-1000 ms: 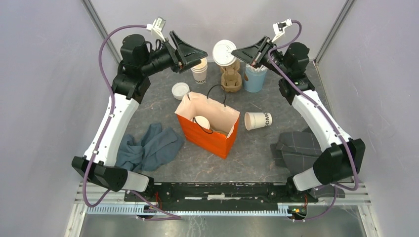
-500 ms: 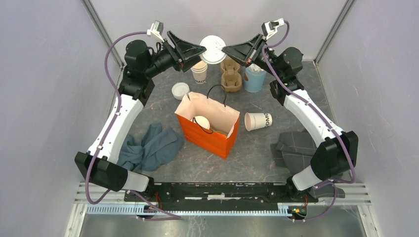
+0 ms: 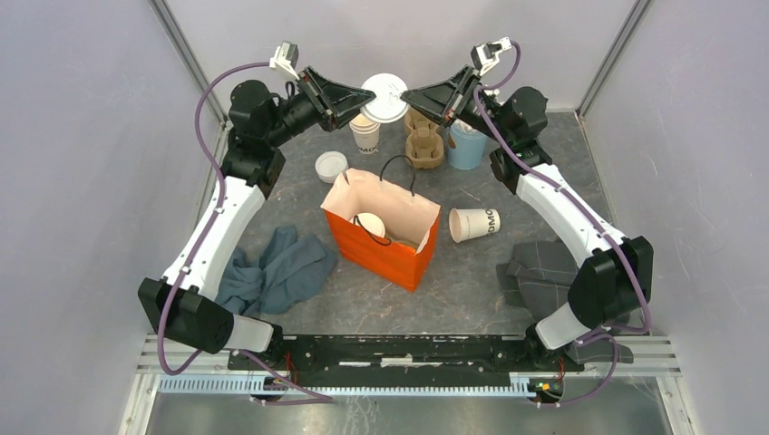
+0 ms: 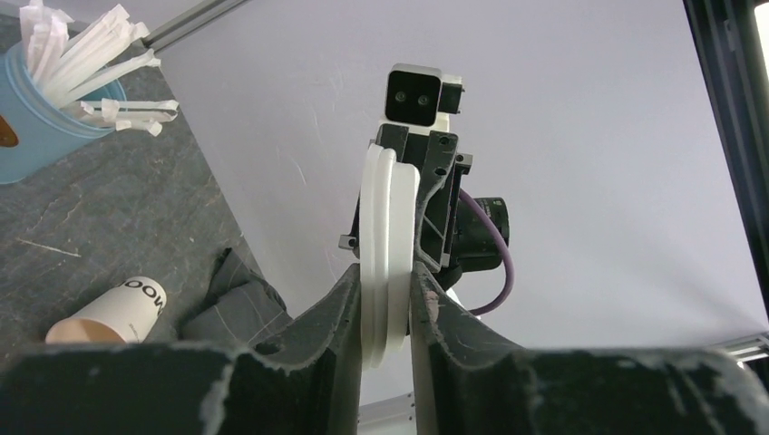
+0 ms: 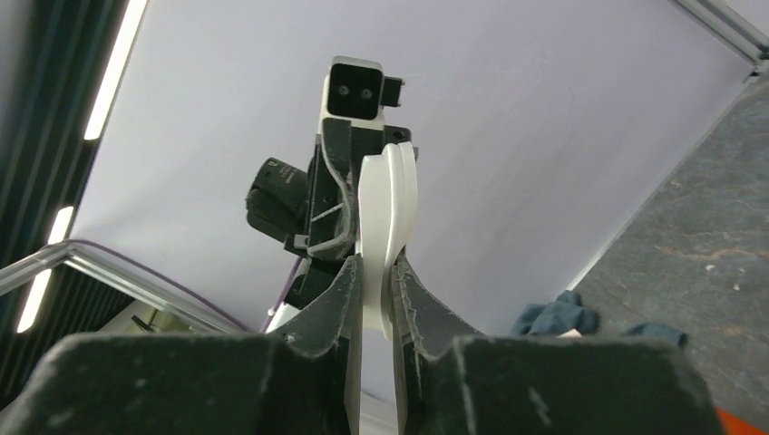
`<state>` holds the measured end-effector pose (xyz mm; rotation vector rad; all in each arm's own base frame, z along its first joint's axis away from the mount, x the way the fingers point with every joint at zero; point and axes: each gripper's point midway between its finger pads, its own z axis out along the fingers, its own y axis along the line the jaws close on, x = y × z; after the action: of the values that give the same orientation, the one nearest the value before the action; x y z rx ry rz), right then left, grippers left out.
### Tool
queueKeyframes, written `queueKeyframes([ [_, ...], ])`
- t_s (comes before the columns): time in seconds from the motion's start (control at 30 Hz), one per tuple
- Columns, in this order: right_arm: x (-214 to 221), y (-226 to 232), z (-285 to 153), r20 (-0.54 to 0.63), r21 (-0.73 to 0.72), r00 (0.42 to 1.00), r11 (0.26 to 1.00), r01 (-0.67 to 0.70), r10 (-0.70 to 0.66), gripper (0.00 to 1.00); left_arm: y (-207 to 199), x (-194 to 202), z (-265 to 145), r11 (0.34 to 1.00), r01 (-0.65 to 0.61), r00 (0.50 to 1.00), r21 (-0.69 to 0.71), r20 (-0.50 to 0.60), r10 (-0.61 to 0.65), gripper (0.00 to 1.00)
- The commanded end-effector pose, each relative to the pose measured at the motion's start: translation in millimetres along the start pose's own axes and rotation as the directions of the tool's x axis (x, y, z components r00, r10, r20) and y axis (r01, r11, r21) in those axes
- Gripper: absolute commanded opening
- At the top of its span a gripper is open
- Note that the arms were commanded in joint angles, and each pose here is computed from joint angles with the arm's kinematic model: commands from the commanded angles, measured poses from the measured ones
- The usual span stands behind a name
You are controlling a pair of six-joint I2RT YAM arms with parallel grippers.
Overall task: Pack the takeout coffee
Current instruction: Pick up the cup lid from the coffee cup, then move the takeout bag to the center of the board.
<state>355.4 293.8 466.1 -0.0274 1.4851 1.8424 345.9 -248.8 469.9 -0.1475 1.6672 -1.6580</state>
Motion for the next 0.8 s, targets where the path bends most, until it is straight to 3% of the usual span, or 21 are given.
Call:
queueKeyframes([
  [0.0,4.6,-3.7,-7.4,-0.041,0.045,0.997,0.996,0.072,-0.071,0.2,-16.8,-7.0,-12.4,0.999,-0.015,0.999,0.03,0.038,0.014,0.26],
  [0.13,-2.8,-35.2,-31.5,-0.07,0.193,0.987,0.969,0.154,-0.143,0.43,-15.4,-13.4,-18.7,1.0,-0.016,0.998,0.015,0.06,0.015,0.22],
  [0.2,-13.4,-59.7,-57.8,-0.091,0.323,0.976,0.921,0.218,-0.2,0.55,-15.0,-15.9,-22.3,1.0,-0.022,0.997,0.007,0.068,0.022,0.22],
  [0.3,-8.2,-112.2,-120.3,-0.219,0.565,0.955,0.772,0.292,-0.201,0.65,-13.3,-20.9,-29.4,0.999,-0.035,0.996,-0.012,0.083,0.036,0.22],
  [0.4,28.3,-160.6,-192.6,-0.448,0.703,0.885,0.563,0.435,-0.123,0.71,-13.3,-26.1,-37.0,0.999,-0.042,0.995,-0.02,0.091,0.044,0.22],
  [0.5,94.5,-190.8,-259.8,-0.571,0.738,0.818,0.485,0.47,0.076,0.72,-17.1,-28.6,-42.5,0.998,-0.056,0.994,-0.026,0.089,0.058,0.23],
  [0.6,150.7,-195.5,-280.3,-0.583,0.73,0.799,0.528,0.434,0.15,0.71,-22.0,-28.3,-44.5,0.997,-0.071,0.995,-0.03,0.073,0.073,0.23],
  [0.7,207.8,-201.1,-273.0,-0.574,0.714,0.79,0.604,0.354,0.215,0.7,-25.5,-26.8,-46.5,0.996,-0.079,0.995,-0.036,0.062,0.081,0.24],
  [0.77,230.2,-207.7,-267.8,-0.546,0.727,0.801,0.614,0.307,0.246,0.69,-26.7,-25.4,-47.8,0.996,-0.084,0.995,-0.04,0.054,0.086,0.24],
])
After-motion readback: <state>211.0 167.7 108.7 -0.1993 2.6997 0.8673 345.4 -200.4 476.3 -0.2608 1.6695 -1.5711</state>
